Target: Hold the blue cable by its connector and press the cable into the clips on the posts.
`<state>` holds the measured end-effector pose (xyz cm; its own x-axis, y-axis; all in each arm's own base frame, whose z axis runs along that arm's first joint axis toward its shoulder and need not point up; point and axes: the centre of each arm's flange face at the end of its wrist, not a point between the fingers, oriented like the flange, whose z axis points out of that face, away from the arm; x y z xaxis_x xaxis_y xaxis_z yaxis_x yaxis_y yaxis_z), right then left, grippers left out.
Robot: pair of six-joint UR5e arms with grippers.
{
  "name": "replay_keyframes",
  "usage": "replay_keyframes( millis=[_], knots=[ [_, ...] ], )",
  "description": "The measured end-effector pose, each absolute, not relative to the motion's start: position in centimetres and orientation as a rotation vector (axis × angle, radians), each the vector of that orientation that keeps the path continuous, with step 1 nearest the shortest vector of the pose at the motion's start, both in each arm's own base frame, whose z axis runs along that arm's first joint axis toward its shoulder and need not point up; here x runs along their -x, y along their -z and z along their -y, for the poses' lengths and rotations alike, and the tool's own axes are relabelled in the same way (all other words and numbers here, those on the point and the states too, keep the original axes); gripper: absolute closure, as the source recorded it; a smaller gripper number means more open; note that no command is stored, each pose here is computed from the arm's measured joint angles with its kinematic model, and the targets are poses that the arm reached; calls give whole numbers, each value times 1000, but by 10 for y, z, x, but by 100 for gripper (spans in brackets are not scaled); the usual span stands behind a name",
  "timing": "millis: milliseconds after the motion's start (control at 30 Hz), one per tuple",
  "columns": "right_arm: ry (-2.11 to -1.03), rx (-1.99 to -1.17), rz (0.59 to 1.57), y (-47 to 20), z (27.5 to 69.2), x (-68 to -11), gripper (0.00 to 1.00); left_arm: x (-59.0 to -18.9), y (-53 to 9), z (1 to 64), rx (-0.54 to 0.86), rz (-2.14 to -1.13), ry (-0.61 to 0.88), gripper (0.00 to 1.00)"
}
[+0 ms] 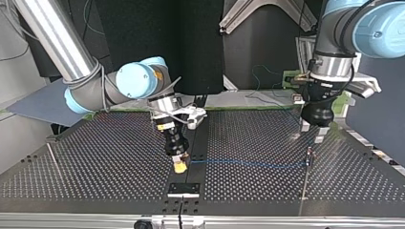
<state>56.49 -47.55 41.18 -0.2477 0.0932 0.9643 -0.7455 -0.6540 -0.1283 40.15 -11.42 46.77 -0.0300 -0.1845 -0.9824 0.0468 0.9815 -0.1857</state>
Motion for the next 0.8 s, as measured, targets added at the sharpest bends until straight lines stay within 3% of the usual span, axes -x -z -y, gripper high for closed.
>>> replay_keyframes(
  millis=[800],
  knots=[
    [-1959, -1456, 798, -412, 476, -565, 100, -401, -467, 112, 111, -1560, 158, 1]
  ],
)
